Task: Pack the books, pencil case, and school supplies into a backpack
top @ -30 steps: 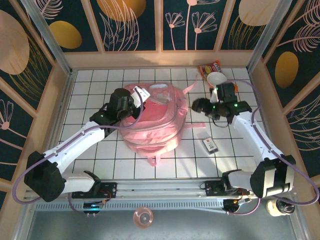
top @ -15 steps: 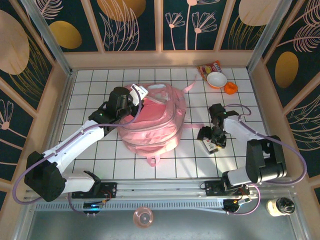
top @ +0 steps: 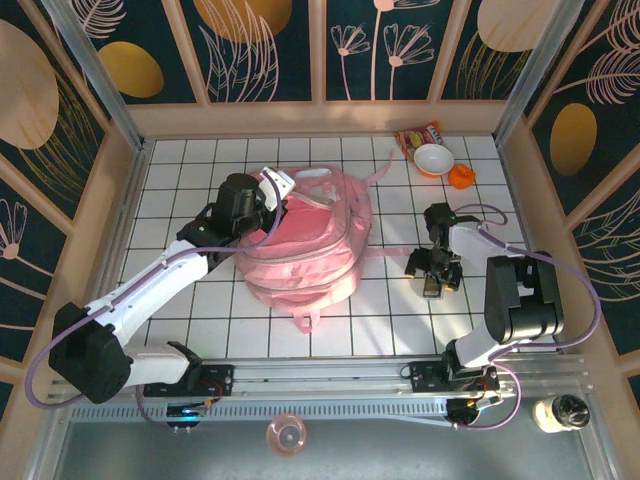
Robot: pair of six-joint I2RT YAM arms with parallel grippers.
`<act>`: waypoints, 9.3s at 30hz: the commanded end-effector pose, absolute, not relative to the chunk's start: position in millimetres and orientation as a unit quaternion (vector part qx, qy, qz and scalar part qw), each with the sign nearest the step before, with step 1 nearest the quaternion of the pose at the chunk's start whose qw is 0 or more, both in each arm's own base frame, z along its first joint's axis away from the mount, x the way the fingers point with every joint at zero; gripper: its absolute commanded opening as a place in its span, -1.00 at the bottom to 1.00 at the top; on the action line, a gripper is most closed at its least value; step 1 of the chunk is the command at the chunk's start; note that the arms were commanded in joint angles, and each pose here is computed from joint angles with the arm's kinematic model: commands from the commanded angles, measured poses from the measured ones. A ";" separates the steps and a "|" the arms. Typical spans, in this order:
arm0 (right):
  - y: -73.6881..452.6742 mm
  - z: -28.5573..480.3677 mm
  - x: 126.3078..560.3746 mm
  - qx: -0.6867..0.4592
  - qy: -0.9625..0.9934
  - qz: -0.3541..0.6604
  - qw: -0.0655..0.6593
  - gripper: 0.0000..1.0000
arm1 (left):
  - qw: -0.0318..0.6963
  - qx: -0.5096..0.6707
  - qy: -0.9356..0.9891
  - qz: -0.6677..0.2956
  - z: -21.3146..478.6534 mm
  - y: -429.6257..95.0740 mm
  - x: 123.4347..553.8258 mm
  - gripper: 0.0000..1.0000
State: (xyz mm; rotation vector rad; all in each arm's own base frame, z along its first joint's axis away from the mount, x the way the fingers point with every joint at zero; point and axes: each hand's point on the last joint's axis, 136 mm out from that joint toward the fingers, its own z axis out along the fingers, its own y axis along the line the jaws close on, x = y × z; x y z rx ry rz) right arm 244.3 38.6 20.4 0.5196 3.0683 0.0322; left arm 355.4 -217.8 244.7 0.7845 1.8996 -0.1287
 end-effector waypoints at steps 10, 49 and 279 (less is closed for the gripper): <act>48.8 19.3 245.8 0.176 0.983 0.050 0.018 0.40 | 0.572 0.284 0.766 -0.069 283.5 -214.4 364.3 -0.99; 318.0 237.6 252.4 0.063 0.844 0.518 0.122 0.06 | 0.539 0.214 0.756 -0.304 310.5 -274.4 351.1 -1.00; 327.4 189.4 258.3 -0.119 0.817 0.544 0.152 -1.00 | 0.459 0.491 0.705 -0.224 193.4 -253.5 226.5 0.50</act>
